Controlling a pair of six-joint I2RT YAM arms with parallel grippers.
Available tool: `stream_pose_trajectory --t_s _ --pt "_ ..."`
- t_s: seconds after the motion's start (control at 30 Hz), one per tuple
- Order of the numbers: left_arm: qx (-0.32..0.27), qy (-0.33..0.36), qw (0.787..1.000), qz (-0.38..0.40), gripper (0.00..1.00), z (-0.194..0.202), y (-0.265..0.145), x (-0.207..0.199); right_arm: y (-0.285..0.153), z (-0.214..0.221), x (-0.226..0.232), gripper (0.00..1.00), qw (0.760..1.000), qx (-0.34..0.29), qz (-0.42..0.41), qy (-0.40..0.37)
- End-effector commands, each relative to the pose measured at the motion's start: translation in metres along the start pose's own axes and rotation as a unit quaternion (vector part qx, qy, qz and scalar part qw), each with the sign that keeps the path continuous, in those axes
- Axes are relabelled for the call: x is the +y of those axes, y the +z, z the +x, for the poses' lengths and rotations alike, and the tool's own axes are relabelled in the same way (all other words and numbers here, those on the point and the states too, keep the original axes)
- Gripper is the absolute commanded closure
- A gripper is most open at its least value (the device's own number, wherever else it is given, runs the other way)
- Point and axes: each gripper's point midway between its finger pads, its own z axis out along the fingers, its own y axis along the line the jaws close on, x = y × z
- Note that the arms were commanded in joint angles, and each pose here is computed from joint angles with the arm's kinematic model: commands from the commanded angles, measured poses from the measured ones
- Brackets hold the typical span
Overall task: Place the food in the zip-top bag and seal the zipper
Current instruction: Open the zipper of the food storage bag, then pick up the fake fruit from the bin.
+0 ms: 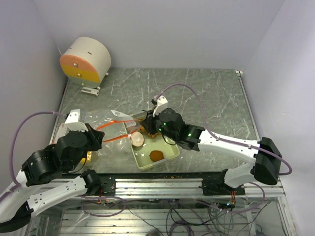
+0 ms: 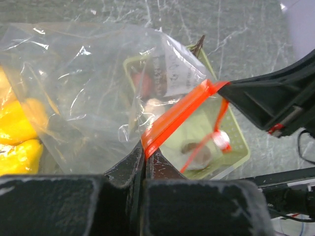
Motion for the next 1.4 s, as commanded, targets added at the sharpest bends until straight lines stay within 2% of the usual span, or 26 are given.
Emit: stream_pose_trajectory --t_s 0.0,0.13,0.2,0.23,0.33,0.47,0.63,0.7,0.93,1.03,1.13,1.37 --pt "-0.016 0.004 1.0 -0.017 0.93 0.009 0.012 0.009 -0.016 -0.017 0.021 0.73 0.993 -0.016 -0.098 -0.056" --pt "-0.003 0.02 0.999 -0.042 0.93 0.026 0.032 0.009 -0.029 -0.027 0.043 0.39 0.984 -0.018 -0.16 -0.075" --pt "0.01 0.03 0.998 -0.06 0.93 0.036 0.041 0.01 -0.035 -0.033 0.045 0.26 0.983 -0.03 -0.166 -0.07" --pt "0.017 0.034 0.997 -0.065 0.93 0.04 0.045 0.01 -0.038 -0.037 0.044 0.23 0.984 -0.039 -0.163 -0.067" --pt "0.029 0.043 0.996 -0.079 0.93 0.049 0.051 0.011 -0.047 -0.051 0.034 0.23 0.987 -0.066 -0.137 -0.054" --pt "0.02 0.038 0.996 -0.082 0.93 0.043 0.049 0.012 -0.046 -0.057 -0.011 0.26 0.996 -0.076 -0.051 -0.005" --pt "-0.001 0.023 0.997 -0.078 0.93 0.033 0.041 0.017 -0.026 -0.039 -0.096 0.3 0.993 -0.025 0.093 0.061" --pt "-0.003 0.02 0.997 -0.077 0.93 0.032 0.039 0.019 -0.015 -0.034 -0.11 0.31 0.991 -0.009 0.12 0.06" --pt "-0.002 0.021 0.997 -0.078 0.93 0.03 0.035 0.021 0.024 -0.013 -0.115 0.34 0.992 0.032 0.114 0.046" --pt "-0.005 0.017 0.997 -0.073 0.93 0.03 0.034 0.021 0.041 0.003 -0.129 0.34 0.987 0.057 0.145 0.032" --pt "-0.006 0.013 0.998 -0.063 0.93 0.031 0.034 0.019 0.055 0.008 -0.14 0.34 0.985 0.055 0.165 0.021" --pt "0.0 0.015 0.998 -0.066 0.93 0.031 0.031 0.021 0.087 0.024 -0.141 0.35 0.986 0.074 0.147 0.026"
